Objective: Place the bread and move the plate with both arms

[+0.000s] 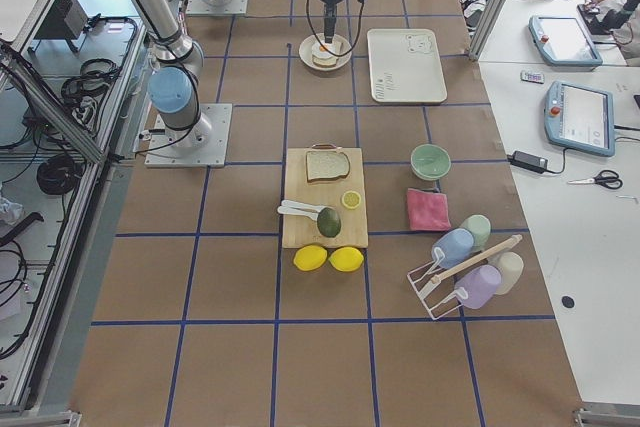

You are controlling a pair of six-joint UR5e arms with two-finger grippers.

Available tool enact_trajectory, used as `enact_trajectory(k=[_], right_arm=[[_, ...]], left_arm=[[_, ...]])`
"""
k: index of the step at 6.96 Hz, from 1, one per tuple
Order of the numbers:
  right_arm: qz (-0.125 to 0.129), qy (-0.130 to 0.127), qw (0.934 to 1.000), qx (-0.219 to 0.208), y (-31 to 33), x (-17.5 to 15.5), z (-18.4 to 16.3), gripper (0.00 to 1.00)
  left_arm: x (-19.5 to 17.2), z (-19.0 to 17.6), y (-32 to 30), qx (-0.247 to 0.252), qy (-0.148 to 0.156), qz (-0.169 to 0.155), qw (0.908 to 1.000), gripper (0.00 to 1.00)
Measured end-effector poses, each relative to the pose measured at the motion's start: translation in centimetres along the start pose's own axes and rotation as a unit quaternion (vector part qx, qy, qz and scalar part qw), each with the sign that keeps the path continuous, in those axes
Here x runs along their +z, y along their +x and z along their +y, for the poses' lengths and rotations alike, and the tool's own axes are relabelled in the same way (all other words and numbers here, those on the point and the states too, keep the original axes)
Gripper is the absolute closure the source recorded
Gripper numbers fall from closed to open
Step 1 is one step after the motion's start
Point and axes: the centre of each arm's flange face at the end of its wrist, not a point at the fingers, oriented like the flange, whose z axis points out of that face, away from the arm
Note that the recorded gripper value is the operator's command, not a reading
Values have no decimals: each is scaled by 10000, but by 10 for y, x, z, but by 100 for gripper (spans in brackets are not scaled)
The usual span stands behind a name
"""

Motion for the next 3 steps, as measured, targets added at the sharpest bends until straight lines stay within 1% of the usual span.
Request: enact_trajectory(k=[3], right_arm=[[-13, 13, 10000, -10, -1, 0, 0, 0]], left_arm=[[0, 1, 0, -1, 3, 12, 10000, 0]])
